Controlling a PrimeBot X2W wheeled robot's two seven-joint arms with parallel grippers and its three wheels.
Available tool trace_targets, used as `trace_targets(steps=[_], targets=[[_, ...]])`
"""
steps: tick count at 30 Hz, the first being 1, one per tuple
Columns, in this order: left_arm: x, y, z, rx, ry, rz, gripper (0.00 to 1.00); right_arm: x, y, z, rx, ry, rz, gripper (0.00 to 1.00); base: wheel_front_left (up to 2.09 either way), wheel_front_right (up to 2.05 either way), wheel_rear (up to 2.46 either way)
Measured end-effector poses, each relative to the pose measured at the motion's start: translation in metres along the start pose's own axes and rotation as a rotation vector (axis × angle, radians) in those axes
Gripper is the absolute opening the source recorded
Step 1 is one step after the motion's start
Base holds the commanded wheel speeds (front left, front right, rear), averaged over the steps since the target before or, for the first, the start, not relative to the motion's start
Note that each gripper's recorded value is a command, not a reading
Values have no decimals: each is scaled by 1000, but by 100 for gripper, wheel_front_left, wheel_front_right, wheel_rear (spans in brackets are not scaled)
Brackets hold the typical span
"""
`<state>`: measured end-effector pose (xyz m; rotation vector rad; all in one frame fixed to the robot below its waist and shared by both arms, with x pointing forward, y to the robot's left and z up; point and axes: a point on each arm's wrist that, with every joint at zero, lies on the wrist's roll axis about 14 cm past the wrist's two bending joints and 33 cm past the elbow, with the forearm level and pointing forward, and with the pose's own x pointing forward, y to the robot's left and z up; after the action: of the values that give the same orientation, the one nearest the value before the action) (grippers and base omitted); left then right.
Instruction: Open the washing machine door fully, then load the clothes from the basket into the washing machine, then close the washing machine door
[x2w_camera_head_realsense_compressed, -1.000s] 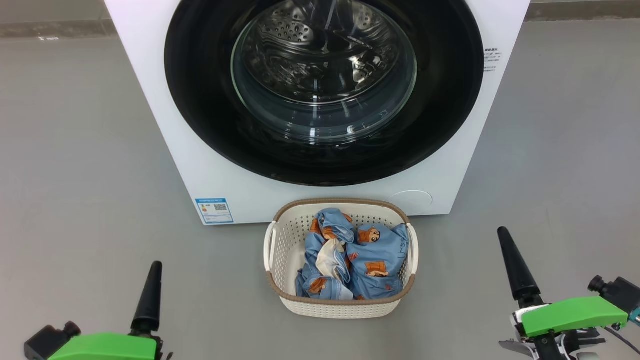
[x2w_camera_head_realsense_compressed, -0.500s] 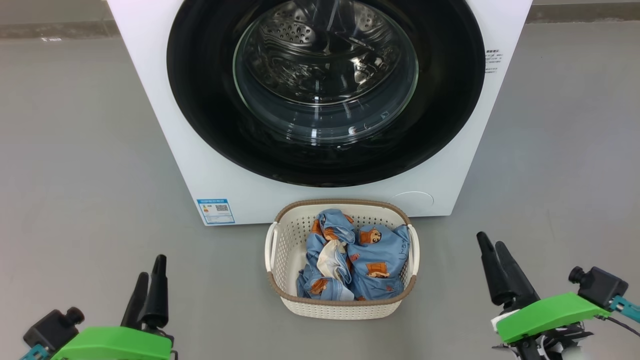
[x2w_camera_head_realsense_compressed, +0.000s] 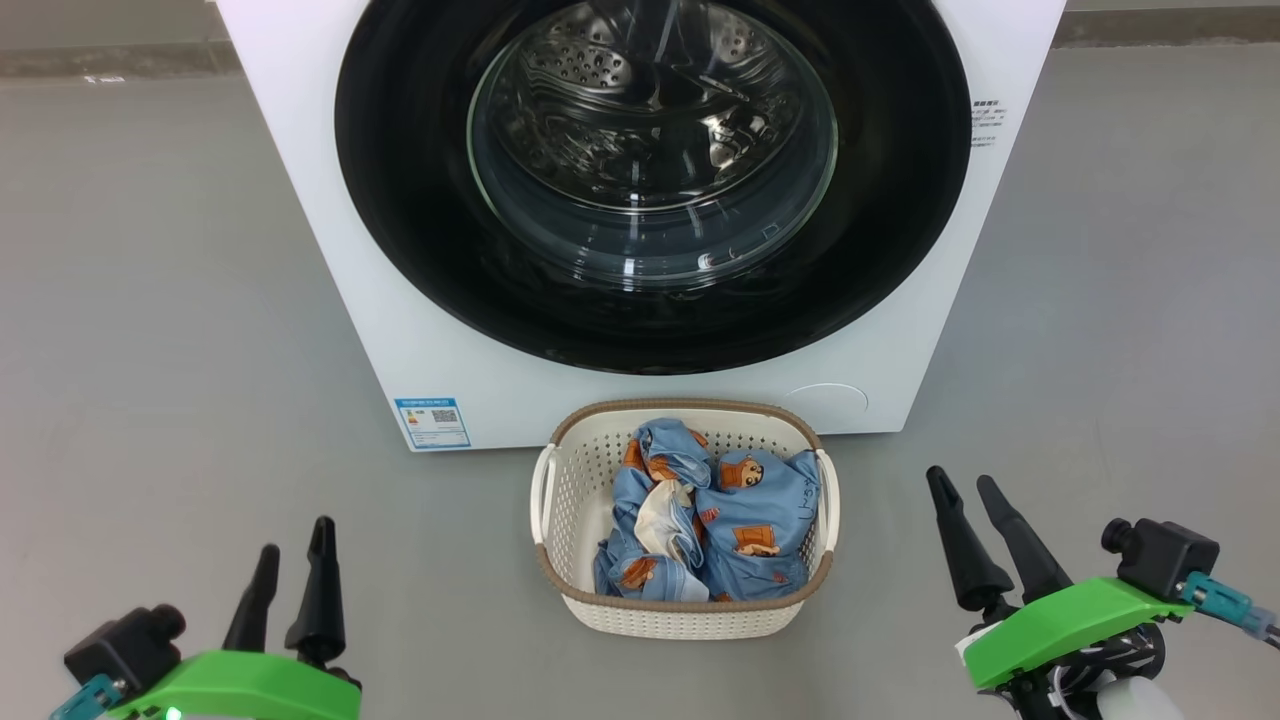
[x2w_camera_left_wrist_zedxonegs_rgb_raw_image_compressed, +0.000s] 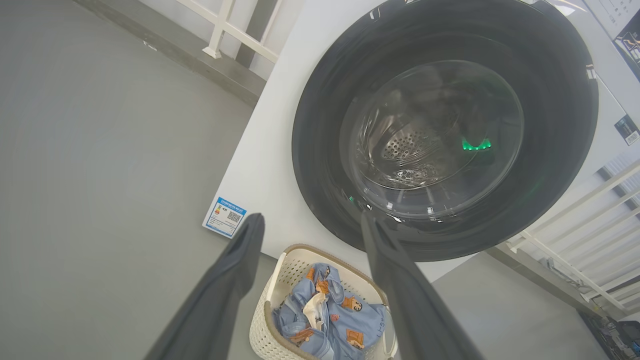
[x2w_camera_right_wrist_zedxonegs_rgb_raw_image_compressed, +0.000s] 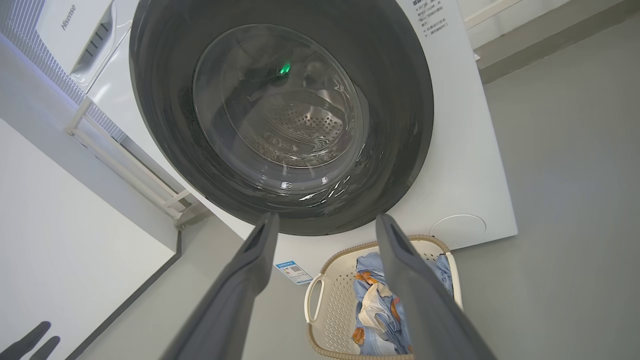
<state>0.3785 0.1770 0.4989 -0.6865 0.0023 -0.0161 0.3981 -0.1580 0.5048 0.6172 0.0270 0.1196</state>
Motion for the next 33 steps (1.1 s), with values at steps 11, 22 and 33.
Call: trace_targets(steps=[11,22,33], targets=[[4,-5,3,111,-22,-22,100,5,9,-1,-145,-2,38,100,0,0,0],[6,-10,7,181,-50,-41,100,9,17,0,-283,-16,77,100,0,0,0],[6,-14,-1,302,-32,-75,100,12,27,1,-414,-32,123,100,0,0,0]])
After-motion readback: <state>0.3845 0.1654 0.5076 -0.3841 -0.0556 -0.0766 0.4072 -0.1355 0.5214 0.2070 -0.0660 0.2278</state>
